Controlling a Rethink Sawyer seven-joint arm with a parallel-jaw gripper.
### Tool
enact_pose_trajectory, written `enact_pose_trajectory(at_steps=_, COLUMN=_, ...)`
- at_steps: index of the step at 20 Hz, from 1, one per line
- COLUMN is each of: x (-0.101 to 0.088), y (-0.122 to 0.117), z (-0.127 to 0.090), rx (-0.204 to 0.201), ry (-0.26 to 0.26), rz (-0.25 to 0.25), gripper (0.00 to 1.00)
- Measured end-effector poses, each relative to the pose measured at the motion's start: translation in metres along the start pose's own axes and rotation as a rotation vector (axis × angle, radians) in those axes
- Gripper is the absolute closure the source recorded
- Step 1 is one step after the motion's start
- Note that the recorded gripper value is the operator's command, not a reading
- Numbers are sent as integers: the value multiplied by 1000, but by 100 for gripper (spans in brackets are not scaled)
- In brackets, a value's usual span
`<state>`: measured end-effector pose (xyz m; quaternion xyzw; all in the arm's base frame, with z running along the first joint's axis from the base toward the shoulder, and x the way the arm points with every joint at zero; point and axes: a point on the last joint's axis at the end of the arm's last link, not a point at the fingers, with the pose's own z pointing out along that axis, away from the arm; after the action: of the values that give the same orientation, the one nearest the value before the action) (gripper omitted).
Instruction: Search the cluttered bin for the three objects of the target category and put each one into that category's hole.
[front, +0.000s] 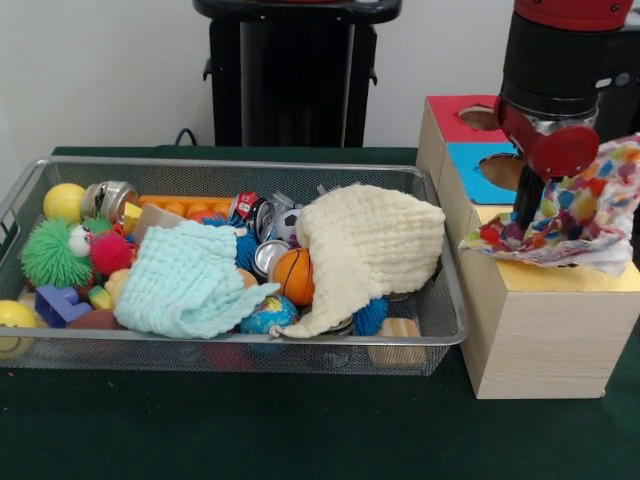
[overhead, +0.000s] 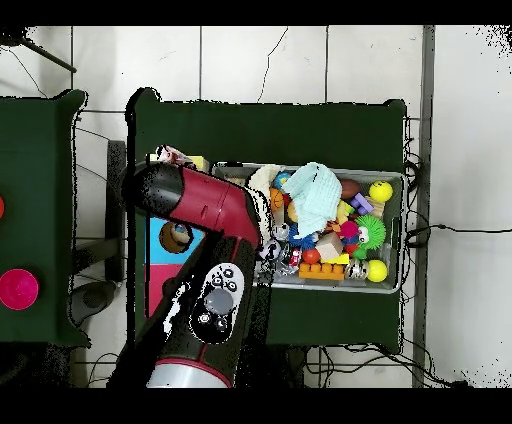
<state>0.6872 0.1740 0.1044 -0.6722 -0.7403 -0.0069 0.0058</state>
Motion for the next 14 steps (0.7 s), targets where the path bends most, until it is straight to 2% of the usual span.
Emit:
enact_pose_trajectory(at_steps=8, x=30, y=7, z=12, rx=-41, ry=44, rz=-19, gripper=100)
enact_pose_trajectory(at_steps=14, x=42, y=7, z=29, rx=-28, ry=66, rz=-14, gripper=100)
